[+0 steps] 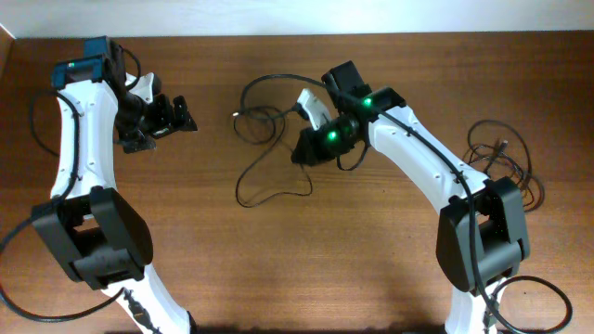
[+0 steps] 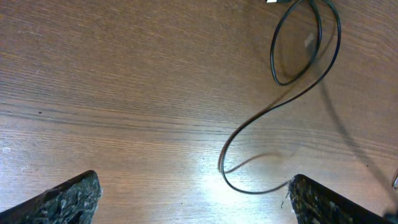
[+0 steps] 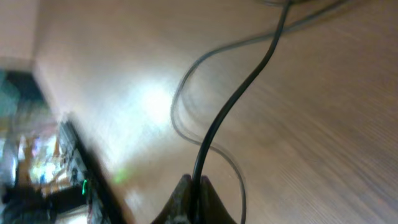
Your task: Untangle cables
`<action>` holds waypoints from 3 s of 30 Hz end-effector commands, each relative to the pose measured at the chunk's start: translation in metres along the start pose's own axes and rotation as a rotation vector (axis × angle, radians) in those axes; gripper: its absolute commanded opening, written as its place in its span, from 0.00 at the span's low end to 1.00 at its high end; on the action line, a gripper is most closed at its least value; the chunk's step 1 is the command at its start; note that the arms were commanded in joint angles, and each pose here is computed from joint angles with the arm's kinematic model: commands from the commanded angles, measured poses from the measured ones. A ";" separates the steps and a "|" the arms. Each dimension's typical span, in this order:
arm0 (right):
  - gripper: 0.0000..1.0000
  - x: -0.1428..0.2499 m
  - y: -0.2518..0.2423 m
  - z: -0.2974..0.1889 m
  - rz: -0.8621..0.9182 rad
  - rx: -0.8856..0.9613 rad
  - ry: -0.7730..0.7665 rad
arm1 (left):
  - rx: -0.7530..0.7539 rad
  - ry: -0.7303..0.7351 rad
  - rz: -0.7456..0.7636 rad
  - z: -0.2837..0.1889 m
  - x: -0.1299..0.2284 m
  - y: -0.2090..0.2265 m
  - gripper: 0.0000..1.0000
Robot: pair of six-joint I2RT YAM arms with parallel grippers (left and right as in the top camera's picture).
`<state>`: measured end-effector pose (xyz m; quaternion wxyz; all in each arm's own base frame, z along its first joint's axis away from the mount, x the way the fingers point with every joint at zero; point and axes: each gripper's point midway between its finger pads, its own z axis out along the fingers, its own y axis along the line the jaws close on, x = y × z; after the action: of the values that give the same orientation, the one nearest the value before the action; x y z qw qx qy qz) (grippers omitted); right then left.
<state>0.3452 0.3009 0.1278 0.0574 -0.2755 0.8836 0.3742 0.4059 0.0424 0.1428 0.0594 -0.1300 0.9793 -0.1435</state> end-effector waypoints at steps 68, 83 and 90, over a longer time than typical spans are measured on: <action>0.04 -0.086 -0.051 0.144 -0.650 0.199 -0.194 | -0.007 -0.009 -0.015 -0.003 -0.001 0.002 0.99; 0.04 0.010 -0.001 0.064 -0.344 0.167 0.167 | -0.007 -0.009 -0.015 -0.003 -0.001 0.002 0.99; 0.19 0.047 0.005 0.069 -0.304 0.170 0.302 | -0.007 -0.009 -0.015 -0.003 -0.001 0.002 0.99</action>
<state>0.3066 0.3301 0.0747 0.0220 -0.4484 0.8590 0.2460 0.4058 0.0424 0.1427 0.0590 -0.1303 0.9793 -0.1435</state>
